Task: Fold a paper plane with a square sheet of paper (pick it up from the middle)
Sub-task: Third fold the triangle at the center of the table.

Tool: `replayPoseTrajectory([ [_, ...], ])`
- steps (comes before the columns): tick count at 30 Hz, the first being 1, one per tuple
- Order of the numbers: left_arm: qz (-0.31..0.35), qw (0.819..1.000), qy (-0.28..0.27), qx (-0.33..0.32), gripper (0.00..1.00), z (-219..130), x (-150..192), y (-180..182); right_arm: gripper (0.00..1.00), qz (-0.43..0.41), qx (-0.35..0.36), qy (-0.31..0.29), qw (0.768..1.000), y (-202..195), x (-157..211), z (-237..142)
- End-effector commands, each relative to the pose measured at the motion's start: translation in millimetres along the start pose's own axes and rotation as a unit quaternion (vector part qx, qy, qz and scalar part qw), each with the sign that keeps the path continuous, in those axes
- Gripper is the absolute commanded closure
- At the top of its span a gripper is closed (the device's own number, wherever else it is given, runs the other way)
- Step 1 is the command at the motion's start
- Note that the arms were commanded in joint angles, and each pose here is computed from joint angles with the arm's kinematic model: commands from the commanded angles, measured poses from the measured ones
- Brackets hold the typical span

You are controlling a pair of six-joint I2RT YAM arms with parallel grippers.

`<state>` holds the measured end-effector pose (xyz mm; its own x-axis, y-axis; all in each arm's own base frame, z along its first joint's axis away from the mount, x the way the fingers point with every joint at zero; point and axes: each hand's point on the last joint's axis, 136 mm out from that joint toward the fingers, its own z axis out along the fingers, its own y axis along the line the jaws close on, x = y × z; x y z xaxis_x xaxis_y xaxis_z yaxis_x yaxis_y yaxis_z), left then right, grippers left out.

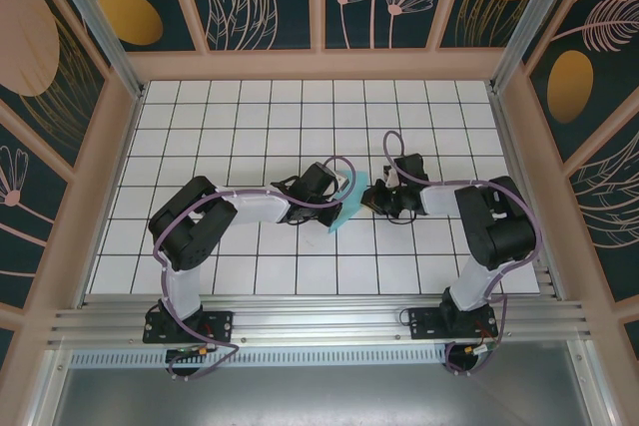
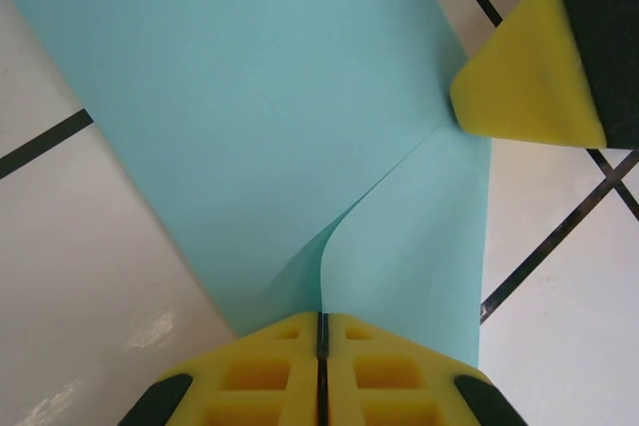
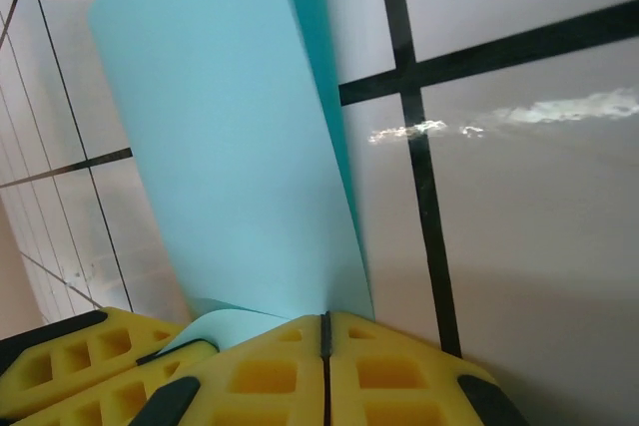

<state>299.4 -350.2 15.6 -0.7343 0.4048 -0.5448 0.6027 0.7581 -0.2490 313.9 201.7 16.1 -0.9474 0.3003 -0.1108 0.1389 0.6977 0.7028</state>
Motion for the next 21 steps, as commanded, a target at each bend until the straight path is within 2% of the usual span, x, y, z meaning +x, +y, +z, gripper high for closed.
replayPoseTrajectory([
  [1,0.002,0.999,0.041,-0.024,0.89,2,20,12,0.91,0.009,0.044,-0.003,0.999,-25,3,4],
  [7,0.002,0.999,0.041,-0.027,0.89,1,20,13,0.89,-0.021,-0.008,-0.013,1.000,16,-8,-13],
  [11,0.003,0.999,0.041,-0.029,0.89,1,20,14,0.90,-0.045,-0.048,0.001,0.998,45,-2,-18],
  [21,0.005,0.999,0.041,-0.029,0.89,2,18,14,0.91,-0.045,-0.060,0.039,0.996,50,22,5],
])
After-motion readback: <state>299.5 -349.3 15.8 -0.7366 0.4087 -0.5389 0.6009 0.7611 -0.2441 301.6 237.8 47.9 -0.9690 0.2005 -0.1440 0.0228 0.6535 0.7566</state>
